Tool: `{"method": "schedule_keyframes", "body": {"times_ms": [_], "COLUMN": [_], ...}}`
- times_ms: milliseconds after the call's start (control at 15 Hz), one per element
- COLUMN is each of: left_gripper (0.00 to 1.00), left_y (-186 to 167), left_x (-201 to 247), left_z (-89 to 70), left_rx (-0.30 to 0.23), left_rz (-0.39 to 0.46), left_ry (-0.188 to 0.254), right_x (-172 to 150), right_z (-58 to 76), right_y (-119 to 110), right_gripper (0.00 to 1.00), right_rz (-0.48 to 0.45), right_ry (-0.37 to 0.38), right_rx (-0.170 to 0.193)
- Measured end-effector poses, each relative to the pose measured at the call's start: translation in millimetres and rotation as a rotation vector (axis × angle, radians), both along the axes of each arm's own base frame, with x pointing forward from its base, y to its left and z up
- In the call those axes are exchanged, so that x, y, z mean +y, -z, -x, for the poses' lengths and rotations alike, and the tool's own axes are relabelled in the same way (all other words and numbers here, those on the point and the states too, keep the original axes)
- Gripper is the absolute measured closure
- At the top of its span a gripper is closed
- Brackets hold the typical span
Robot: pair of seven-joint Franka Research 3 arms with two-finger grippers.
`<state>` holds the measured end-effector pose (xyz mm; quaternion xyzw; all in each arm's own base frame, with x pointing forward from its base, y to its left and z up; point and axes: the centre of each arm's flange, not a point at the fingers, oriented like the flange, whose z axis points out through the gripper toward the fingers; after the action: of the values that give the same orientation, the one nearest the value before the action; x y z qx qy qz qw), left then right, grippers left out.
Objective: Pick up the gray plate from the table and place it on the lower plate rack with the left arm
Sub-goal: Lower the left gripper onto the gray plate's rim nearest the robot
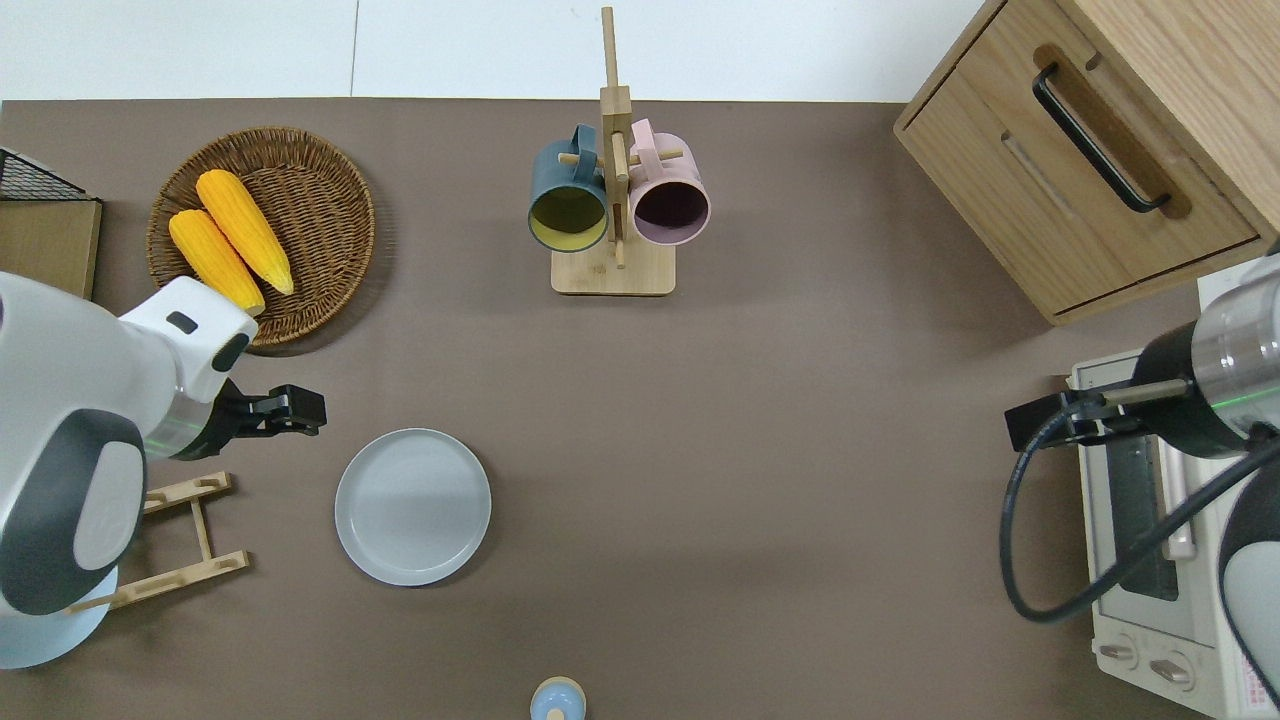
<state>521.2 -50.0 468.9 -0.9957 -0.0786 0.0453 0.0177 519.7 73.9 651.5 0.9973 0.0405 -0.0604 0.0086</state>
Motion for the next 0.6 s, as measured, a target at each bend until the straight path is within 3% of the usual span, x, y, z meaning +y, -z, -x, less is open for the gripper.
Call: {"method": "schedule_keyframes", "body": {"times_ms": [467,600], "left_gripper": [0.01,0.01], "left_y": [82,105], "left_x": [3,3], "left_z": [38.4,47.7], "left_rx": [0.118,0.127], "left_rz": [0.006,0.024], "left_ry": [-0.011,-0.023], "right_x": [0,0], "right_z": [0.0,0.0], "right_y": [0,0], "right_gripper": [0.01,0.01], "right_rz": [0.0,0.0], "right_ry": [0.0,0.0], "right_rx": [0.0,0.0]}}
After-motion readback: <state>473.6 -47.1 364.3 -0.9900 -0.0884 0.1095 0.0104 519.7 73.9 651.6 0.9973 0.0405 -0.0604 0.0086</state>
